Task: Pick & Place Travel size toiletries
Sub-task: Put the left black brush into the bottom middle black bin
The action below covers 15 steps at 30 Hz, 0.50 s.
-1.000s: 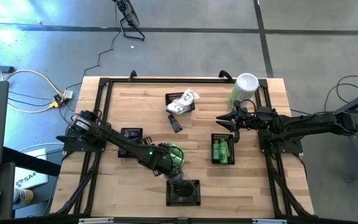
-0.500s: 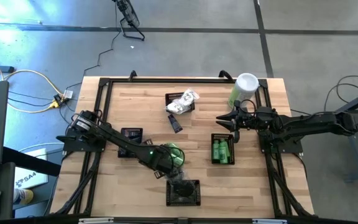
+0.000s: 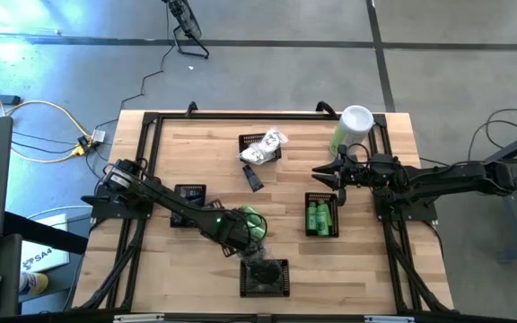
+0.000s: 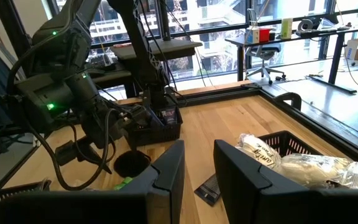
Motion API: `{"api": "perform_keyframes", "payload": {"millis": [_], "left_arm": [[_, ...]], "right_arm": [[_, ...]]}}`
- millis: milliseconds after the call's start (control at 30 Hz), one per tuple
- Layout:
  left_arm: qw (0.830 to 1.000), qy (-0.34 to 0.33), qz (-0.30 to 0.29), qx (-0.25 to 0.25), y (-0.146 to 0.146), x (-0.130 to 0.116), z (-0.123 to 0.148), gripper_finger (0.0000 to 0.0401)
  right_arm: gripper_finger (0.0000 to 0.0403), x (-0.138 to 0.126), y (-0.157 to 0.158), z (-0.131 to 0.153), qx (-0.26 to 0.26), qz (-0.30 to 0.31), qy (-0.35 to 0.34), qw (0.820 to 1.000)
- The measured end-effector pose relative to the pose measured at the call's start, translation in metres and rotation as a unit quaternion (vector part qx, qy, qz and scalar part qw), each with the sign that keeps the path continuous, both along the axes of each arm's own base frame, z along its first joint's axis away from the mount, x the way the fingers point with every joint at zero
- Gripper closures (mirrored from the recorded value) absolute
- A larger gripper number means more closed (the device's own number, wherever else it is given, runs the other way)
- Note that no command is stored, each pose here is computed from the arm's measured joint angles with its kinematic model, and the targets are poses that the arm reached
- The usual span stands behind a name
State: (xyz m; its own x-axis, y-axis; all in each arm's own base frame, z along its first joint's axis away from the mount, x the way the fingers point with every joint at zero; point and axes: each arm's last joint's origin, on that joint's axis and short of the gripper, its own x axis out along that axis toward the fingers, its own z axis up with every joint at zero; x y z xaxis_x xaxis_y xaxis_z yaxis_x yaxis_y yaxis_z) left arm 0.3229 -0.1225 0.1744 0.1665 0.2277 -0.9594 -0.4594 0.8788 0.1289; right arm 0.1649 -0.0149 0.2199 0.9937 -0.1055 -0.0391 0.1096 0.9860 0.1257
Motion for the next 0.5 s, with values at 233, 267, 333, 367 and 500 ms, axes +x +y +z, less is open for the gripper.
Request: {"api": "perform_keyframes", "payload": {"millis": [233,267,333,367,500], "left_arm": [[1.0,0.012,0.001,0.006,0.003,-0.008,-0.015,0.0122],[1.0,0.009,0.002,0.002,0.003,-0.009,-0.019,0.0124],[1.0,0.004,0.007,-0.006,0.004,-0.012,-0.024,0.0128],[1.0,0.003,0.013,-0.007,0.005,-0.013,-0.027,0.0129],[1.0,0.007,0.025,-0.011,0.006,-0.016,-0.031,0.0132]], "right_arm": [[0.0324,0.0,0.0,0.0,0.0,0.0,0.0,1.0],[0.0324,0.0,0.0,0.0,0.0,0.0,0.0,1.0],[0.0324,0.0,0.0,0.0,0.0,0.0,0.0,1.0],[0.0324,0.0,0.0,0.0,0.0,0.0,0.0,1.0],[0.0324,0.0,0.0,0.0,0.0,0.0,0.0,1.0]]}}
